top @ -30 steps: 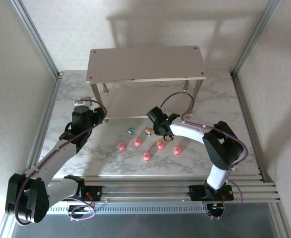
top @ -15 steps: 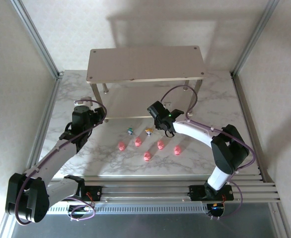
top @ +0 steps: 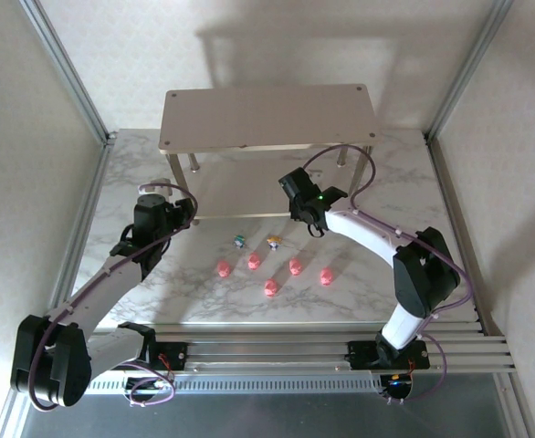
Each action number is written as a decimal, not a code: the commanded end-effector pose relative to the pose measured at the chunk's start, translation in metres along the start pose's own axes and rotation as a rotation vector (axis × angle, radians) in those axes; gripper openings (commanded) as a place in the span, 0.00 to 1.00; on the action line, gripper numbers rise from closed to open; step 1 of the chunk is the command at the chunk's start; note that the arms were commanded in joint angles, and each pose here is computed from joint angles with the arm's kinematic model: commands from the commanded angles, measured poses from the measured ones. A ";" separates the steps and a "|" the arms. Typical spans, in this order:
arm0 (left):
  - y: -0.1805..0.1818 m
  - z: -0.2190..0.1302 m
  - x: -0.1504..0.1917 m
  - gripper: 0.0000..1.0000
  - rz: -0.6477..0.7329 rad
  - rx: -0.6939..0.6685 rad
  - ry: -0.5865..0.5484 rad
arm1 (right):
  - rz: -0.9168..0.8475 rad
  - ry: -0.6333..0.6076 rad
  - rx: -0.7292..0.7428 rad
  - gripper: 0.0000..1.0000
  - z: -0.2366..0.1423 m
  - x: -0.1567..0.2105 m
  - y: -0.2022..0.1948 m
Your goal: Place and organize the plastic toys onto the shelf
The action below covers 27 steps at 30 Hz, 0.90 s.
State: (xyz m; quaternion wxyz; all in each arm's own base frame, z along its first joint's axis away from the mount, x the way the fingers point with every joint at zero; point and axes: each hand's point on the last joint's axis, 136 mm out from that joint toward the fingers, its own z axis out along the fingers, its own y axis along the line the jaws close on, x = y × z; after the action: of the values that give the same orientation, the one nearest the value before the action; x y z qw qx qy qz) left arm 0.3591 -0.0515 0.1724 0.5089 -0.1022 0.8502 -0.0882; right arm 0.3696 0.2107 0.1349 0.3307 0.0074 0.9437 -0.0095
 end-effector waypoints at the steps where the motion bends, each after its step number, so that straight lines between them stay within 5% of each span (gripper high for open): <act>1: 0.001 0.000 -0.002 0.53 0.014 0.004 -0.005 | 0.006 -0.037 0.026 0.27 0.006 -0.017 -0.004; 27: 0.002 0.008 0.003 0.54 0.022 0.000 0.020 | 0.028 -0.028 0.043 0.27 0.044 -0.026 -0.006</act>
State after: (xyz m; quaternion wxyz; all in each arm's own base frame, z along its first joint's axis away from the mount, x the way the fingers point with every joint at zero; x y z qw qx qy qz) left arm 0.3608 -0.0516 0.1627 0.4977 -0.0972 0.8579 -0.0826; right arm 0.4100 0.2054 0.1165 0.3395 0.0273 0.9401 -0.0174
